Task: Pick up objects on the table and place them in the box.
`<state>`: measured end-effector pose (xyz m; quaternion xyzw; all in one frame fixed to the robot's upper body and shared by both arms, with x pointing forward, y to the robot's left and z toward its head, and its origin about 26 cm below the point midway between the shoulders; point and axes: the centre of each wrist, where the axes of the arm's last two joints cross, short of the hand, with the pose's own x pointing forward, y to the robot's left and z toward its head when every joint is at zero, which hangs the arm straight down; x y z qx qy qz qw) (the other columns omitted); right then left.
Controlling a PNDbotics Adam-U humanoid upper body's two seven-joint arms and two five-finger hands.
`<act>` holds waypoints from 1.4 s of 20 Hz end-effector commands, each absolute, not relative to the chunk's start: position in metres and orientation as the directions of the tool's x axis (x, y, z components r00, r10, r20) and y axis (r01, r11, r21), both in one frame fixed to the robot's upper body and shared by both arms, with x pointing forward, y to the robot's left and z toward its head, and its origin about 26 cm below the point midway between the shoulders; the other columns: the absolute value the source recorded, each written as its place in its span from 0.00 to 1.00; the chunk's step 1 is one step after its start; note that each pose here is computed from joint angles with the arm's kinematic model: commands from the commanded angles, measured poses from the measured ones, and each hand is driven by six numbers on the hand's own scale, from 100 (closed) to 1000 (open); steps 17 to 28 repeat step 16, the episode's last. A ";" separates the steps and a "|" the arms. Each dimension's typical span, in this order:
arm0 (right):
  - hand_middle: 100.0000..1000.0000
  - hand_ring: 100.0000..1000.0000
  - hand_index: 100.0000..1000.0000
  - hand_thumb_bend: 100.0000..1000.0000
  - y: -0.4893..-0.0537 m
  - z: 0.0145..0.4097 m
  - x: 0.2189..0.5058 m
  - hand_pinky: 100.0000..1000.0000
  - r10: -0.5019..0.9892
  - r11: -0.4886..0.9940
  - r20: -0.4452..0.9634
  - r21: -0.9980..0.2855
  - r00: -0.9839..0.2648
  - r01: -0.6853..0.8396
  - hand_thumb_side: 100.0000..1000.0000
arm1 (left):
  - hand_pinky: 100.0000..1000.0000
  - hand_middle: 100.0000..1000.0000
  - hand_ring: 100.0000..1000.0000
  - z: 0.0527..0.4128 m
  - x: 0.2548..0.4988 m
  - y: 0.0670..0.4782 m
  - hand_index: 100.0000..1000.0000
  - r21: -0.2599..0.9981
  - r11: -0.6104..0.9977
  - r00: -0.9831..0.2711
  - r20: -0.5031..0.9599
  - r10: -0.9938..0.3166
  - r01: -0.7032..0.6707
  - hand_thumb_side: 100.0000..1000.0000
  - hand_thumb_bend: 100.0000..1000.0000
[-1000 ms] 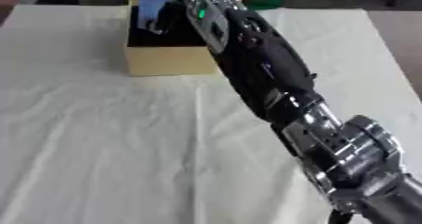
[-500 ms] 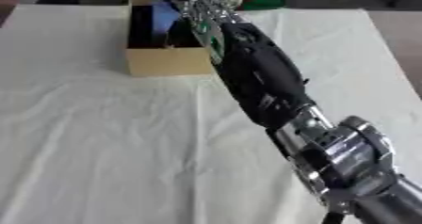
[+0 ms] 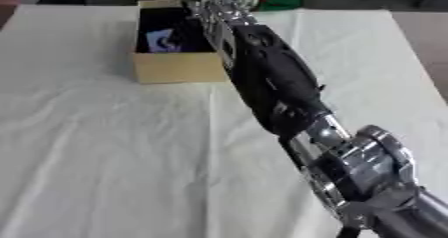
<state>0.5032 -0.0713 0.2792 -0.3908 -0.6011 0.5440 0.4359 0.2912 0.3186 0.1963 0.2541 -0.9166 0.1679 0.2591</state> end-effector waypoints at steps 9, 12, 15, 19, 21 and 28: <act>0.80 0.81 0.91 0.12 -0.098 0.364 0.478 0.80 0.896 0.263 0.160 -0.943 -0.413 0.204 0.05 | 0.70 0.45 0.51 0.204 0.288 0.321 0.77 -0.174 0.812 -0.746 0.536 -0.396 -0.557 0.06 0.28; 0.78 0.78 0.90 0.00 -0.114 0.379 0.469 0.78 0.879 0.297 0.153 -0.917 -0.452 0.266 0.00 | 0.70 0.45 0.51 0.204 0.288 0.322 0.77 -0.174 0.809 -0.744 0.534 -0.401 -0.562 0.06 0.28; 0.76 0.77 0.89 0.00 -0.132 0.386 0.461 0.77 0.860 0.325 0.132 -0.886 -0.492 0.331 0.00 | 0.70 0.45 0.51 0.205 0.288 0.322 0.77 -0.174 0.806 -0.743 0.532 -0.406 -0.565 0.06 0.28; 0.76 0.77 0.89 0.00 -0.138 0.386 0.459 0.77 0.853 0.335 0.126 -0.876 -0.507 0.347 0.00 | 0.70 0.45 0.51 0.205 0.288 0.323 0.77 -0.174 0.805 -0.743 0.532 -0.407 -0.567 0.05 0.28; 0.76 0.77 0.89 0.00 -0.138 0.386 0.459 0.77 0.853 0.335 0.126 -0.876 -0.507 0.347 0.00 | 0.70 0.45 0.51 0.205 0.288 0.323 0.77 -0.174 0.805 -0.743 0.532 -0.407 -0.567 0.05 0.28; 0.76 0.77 0.89 0.00 -0.138 0.386 0.459 0.77 0.853 0.335 0.126 -0.876 -0.507 0.347 0.00 | 0.70 0.45 0.51 0.205 0.288 0.323 0.77 -0.174 0.805 -0.743 0.532 -0.407 -0.567 0.05 0.28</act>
